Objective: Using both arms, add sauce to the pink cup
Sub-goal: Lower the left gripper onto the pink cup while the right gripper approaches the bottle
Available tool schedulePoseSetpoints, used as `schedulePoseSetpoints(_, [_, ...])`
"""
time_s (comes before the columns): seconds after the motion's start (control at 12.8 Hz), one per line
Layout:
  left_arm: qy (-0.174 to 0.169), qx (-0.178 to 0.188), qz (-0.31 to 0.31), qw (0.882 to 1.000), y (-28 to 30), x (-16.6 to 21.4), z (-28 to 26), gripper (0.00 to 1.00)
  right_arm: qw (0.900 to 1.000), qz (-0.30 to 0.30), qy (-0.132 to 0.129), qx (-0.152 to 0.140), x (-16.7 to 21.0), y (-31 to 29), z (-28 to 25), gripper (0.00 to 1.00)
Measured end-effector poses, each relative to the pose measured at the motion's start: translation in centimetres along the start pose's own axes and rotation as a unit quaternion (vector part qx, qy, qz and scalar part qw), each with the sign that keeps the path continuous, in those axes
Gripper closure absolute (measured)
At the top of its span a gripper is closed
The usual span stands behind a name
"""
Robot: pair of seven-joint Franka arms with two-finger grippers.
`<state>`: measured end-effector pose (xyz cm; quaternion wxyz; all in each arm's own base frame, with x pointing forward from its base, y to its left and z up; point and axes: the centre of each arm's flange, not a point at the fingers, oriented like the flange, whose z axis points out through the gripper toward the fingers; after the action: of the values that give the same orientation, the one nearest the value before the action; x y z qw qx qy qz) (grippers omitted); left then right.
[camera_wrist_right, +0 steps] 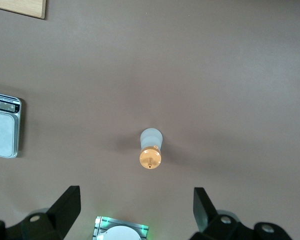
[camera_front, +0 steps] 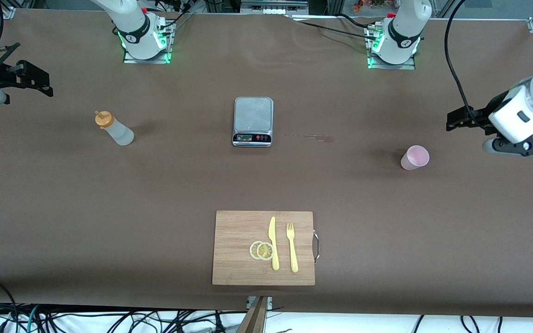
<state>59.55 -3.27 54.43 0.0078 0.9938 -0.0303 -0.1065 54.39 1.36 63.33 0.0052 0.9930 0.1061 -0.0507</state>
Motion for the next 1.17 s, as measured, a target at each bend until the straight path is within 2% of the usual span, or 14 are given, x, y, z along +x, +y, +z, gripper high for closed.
schedulePoseSetpoints(0.16, [-0.019, -0.002, -0.011, 1.0, -1.4, 2.1, 3.0, 0.0, 1.0, 0.0, 0.0, 0.0, 0.0, 0.0, 0.0, 0.0])
schedulePoseSetpoints(0.47, [-0.007, -0.004, -0.003, 1.0, -3.1, 5.8, 8.5, 0.0, 1.0, 0.0, -0.002, 0.0, 0.2, 0.0, 0.3, 0.0])
schedulePoseSetpoints(0.78, [0.014, -0.003, 0.035, 0.999, -5.2, 6.8, 16.1, 0.0, 1.0, -0.002, -0.008, 0.011, 0.8, -0.3, 1.1, 0.0])
schedulePoseSetpoints(1.17, [0.029, 0.002, 0.047, 0.998, -7.8, 4.5, 24.6, 0.0, 0.998, -0.002, -0.068, 0.011, 4.3, -0.6, 7.1, 0.0])
